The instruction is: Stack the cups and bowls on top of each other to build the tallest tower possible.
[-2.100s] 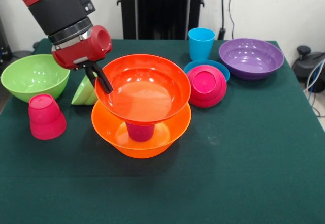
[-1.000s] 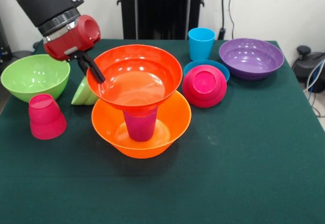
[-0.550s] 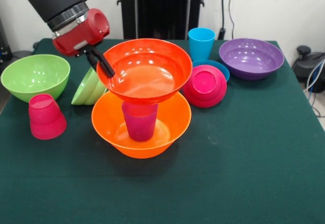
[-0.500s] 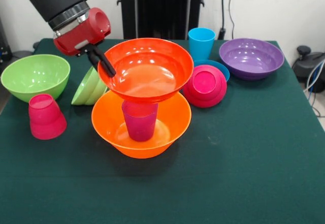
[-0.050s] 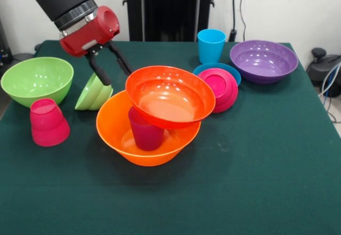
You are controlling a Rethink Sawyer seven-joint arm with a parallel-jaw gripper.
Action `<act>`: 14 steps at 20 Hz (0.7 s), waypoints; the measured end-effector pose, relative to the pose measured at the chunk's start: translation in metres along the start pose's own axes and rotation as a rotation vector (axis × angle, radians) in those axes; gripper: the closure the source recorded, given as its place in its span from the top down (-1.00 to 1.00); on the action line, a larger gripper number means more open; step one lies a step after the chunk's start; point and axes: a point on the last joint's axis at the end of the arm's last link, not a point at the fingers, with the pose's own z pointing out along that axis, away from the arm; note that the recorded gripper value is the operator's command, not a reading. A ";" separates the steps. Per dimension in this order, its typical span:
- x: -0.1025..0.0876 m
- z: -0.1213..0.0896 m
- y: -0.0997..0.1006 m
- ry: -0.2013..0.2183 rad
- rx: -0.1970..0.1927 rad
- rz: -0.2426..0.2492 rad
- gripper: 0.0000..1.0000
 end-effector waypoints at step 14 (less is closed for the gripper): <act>-0.005 -0.010 -0.001 -0.015 0.034 -0.020 1.00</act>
